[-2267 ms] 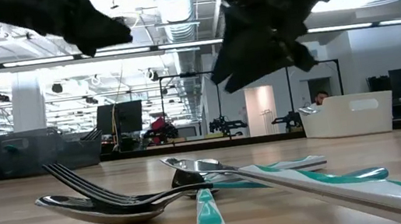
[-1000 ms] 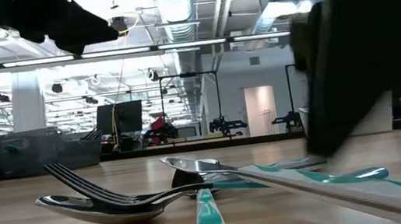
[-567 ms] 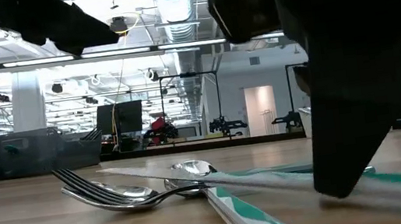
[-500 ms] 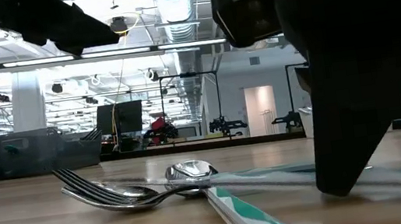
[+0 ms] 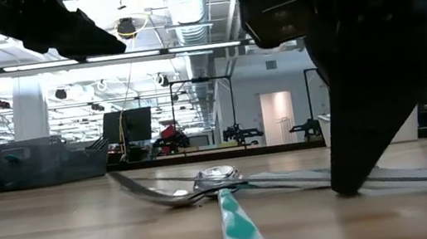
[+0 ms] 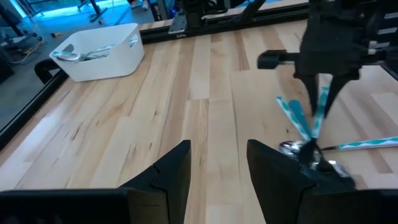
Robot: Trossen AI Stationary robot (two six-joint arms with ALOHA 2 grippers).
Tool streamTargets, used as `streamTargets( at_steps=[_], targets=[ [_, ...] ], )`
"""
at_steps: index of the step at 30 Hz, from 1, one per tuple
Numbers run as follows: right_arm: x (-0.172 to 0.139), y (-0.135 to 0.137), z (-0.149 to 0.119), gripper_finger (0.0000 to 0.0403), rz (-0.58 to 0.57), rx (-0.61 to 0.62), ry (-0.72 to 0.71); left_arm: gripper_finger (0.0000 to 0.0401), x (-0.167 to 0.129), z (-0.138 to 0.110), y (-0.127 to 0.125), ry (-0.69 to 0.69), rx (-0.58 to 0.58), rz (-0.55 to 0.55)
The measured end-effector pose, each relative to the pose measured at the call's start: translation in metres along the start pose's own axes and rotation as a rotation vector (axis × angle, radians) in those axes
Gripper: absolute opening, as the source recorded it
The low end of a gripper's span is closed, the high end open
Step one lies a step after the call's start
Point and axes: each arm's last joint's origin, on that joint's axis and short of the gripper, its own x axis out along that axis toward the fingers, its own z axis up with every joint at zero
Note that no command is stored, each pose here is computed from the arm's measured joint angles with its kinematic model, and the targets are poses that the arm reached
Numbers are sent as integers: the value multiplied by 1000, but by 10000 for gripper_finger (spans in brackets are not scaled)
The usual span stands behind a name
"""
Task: Sort silverware by color (type)
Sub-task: Put the blue patterned knife into the bottom left white bin
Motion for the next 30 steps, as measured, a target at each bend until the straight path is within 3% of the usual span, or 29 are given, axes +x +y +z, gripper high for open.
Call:
streamTargets(
  at_steps=[4,8,16,22,30],
  targets=[
    [-21,-5,2,59,-71,-11,-117,144,0,0,0,-3,-2,14],
    [-57,-13,11,59,-142,64,-295,145,0,1,1,-12,-19,53],
    [-69,-38,27,59,-344,209,-646,145,1,3,8,-45,-122,188],
    [-59,-41,51,59,-410,182,-794,145,5,15,16,-138,-161,139],
    [-65,-36,82,59,-452,83,-918,145,9,30,35,-268,-171,192]
  ],
)
